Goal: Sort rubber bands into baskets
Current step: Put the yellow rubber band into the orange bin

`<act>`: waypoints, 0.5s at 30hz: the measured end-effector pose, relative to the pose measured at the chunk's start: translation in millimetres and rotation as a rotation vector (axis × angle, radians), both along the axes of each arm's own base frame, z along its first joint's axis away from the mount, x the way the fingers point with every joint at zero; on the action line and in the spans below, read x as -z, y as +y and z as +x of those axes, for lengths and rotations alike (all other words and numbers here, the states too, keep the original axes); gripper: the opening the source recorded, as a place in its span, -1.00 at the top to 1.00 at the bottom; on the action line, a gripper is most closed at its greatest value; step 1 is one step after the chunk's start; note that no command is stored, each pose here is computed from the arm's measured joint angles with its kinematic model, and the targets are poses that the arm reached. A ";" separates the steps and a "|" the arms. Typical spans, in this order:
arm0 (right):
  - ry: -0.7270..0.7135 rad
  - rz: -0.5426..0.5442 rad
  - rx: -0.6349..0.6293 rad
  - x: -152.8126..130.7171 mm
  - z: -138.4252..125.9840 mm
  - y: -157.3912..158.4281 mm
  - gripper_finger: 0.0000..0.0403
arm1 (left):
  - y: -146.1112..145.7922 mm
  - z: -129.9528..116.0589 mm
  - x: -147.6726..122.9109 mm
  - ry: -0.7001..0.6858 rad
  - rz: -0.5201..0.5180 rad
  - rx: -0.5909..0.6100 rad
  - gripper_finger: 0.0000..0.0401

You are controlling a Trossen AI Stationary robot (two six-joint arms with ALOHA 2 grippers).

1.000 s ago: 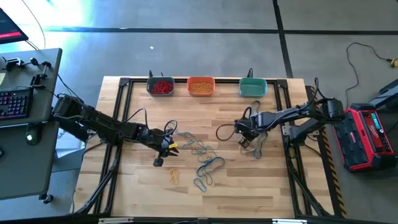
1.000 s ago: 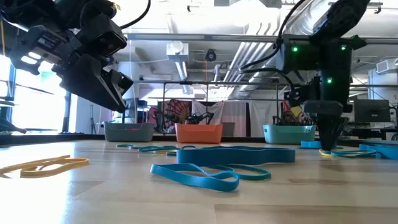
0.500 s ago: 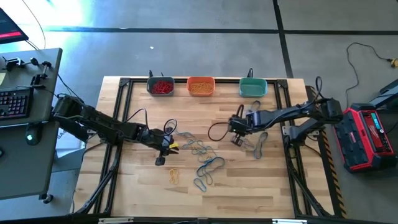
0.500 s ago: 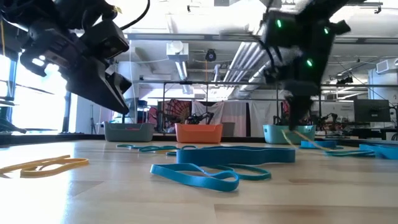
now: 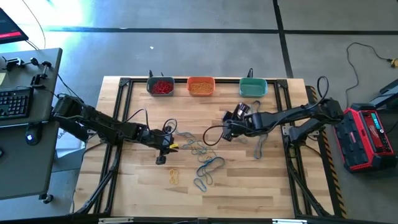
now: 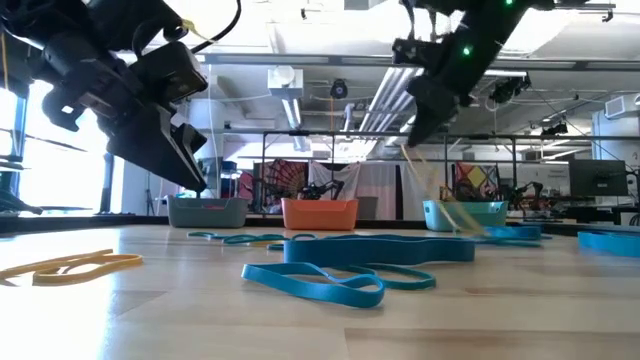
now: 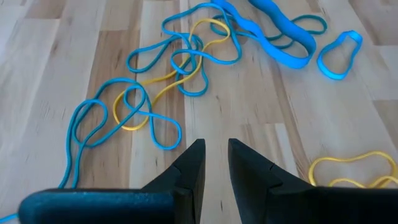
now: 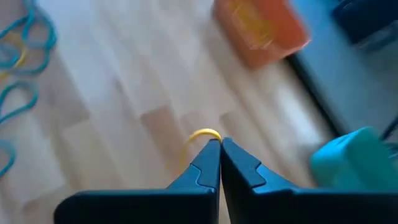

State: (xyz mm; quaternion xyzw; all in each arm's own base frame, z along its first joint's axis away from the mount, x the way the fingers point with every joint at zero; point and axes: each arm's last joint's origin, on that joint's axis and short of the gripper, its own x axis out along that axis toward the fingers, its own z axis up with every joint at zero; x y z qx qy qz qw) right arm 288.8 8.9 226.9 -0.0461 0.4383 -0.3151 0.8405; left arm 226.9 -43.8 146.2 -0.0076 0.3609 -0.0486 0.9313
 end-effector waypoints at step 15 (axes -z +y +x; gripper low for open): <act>-0.083 -0.348 0.107 -13.4 -3.2 19.7 1.00 | 0.0 -0.6 0.7 0.010 -0.006 -0.006 0.70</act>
